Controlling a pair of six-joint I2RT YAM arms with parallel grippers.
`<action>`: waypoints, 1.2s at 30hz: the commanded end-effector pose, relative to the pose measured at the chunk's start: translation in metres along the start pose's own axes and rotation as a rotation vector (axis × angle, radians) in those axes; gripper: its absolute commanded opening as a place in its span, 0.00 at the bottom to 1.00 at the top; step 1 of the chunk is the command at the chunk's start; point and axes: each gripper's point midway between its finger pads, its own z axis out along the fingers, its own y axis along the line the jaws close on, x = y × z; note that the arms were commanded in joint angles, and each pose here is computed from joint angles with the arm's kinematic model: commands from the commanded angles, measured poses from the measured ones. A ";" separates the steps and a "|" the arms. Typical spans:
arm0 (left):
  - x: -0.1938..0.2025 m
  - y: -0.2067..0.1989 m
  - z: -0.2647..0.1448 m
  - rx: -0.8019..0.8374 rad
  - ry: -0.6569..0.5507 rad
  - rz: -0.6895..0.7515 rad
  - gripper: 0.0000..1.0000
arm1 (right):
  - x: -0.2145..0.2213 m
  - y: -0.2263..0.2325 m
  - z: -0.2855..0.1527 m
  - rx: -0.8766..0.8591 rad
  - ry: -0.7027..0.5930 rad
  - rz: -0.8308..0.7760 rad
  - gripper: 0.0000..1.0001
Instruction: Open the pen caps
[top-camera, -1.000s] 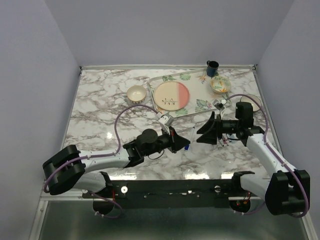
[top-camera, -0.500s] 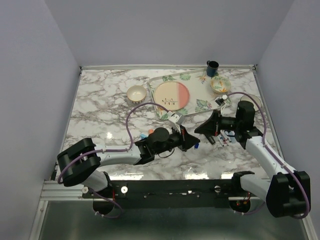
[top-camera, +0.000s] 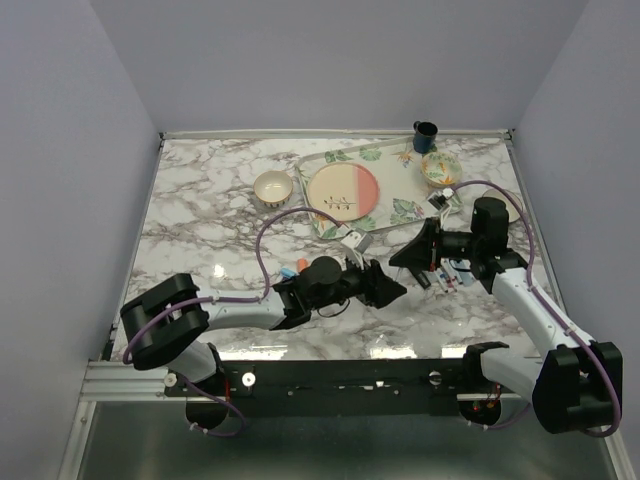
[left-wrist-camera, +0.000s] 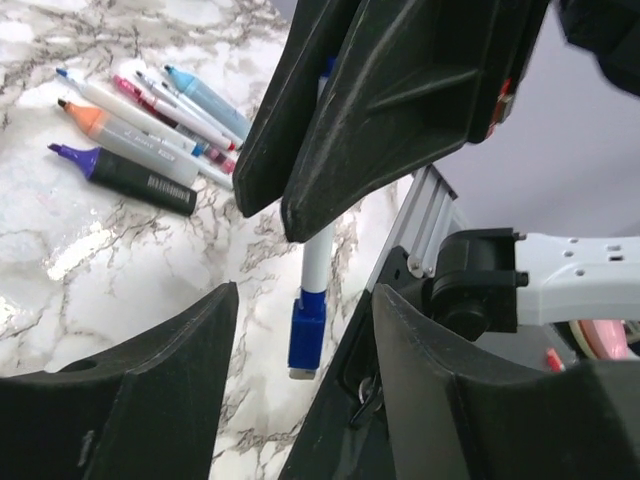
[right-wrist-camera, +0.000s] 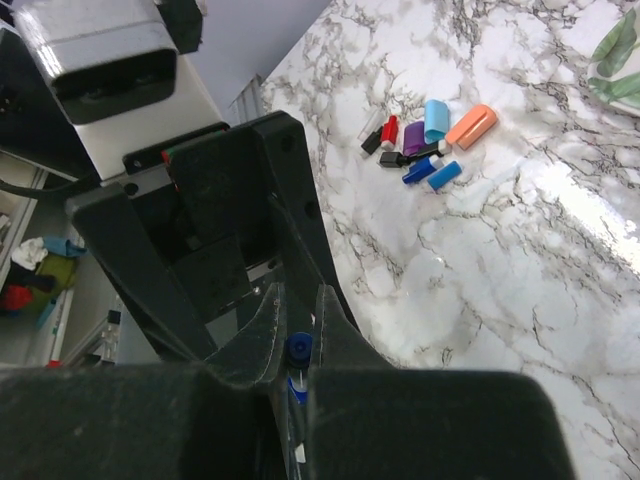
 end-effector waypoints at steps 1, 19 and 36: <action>0.016 -0.001 0.007 0.036 0.058 0.025 0.56 | -0.003 0.003 0.000 0.000 0.010 -0.013 0.00; 0.096 0.024 -0.025 0.023 0.358 0.010 0.00 | -0.050 -0.034 -0.056 0.251 -0.195 -0.002 0.00; 0.043 0.069 -0.105 -0.327 0.142 0.093 0.00 | -0.032 -0.108 -0.110 0.611 0.004 -0.175 0.00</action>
